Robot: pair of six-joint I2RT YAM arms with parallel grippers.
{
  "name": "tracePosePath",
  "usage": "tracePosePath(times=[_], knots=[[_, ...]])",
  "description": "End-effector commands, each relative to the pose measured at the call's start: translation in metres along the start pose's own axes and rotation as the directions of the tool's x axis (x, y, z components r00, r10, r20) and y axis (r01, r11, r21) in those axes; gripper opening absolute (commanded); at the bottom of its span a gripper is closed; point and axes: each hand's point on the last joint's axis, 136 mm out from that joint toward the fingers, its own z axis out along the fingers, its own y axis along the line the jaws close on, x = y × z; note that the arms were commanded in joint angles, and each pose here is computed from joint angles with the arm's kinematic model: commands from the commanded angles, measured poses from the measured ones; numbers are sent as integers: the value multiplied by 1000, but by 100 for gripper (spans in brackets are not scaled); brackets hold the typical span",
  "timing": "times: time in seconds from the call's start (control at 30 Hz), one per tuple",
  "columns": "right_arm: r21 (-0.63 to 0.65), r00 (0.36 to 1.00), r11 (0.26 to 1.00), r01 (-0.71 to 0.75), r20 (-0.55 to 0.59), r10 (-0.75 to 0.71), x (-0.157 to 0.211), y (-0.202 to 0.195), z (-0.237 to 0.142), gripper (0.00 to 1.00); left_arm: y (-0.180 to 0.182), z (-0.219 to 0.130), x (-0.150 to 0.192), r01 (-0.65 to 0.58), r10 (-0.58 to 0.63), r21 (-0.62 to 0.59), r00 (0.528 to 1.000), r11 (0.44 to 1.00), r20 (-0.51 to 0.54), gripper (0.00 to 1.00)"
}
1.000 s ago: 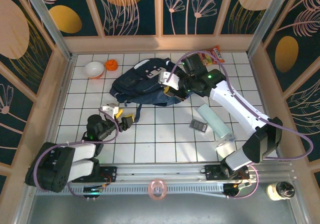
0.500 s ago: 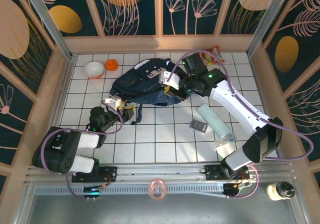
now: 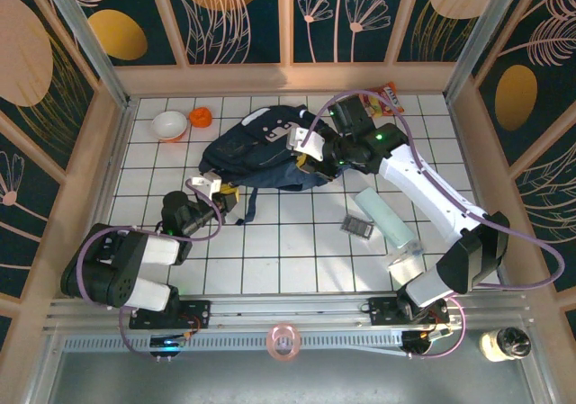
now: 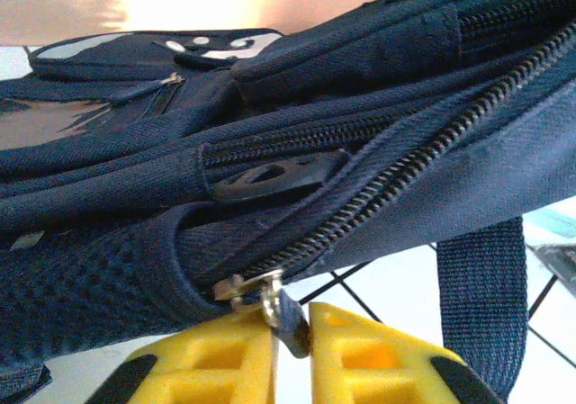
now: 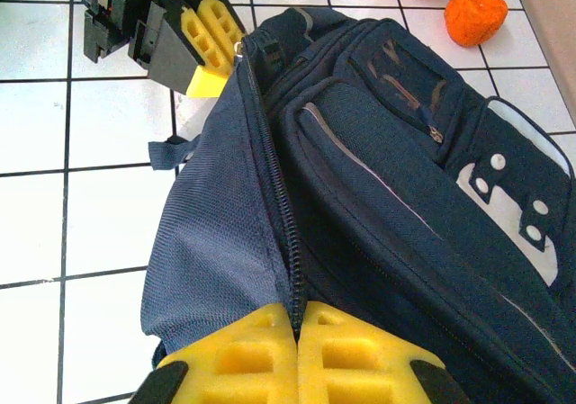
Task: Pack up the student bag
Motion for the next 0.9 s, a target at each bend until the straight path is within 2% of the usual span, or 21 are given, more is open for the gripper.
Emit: tracePosePath(times=[0.0, 0.17, 0.33, 0.57, 0.67, 0.73, 0.87], knots=[[85, 995, 996, 40, 93, -48, -26, -15, -16, 0, -19, 1, -20, -46, 40, 95, 997, 994, 62, 6], [99, 994, 995, 18, 101, -28, -26, -17, -13, 0, -29, -2, -30, -47, 36, 136, 996, 990, 78, 0], [127, 993, 992, -17, 117, 2, -26, -15, -1, 0, -45, -5, -38, -45, 33, 188, 997, 981, 65, 0], [182, 982, 980, -74, 187, 39, -36, -8, 32, 0, -88, -15, -49, -8, 7, 318, 1000, 948, 2, 0], [164, 981, 982, -90, 187, 59, -34, 0, 56, 0, -102, -25, -56, 17, -11, 350, 1000, 937, -18, 0], [163, 979, 979, -126, 179, 96, -31, 0, 70, 0, -104, -30, -58, 32, -18, 340, 999, 940, -44, 0], [103, 941, 969, -225, 280, 189, -41, 4, 84, 0, -98, -35, -54, 80, -59, 278, 995, 957, -84, 0]])
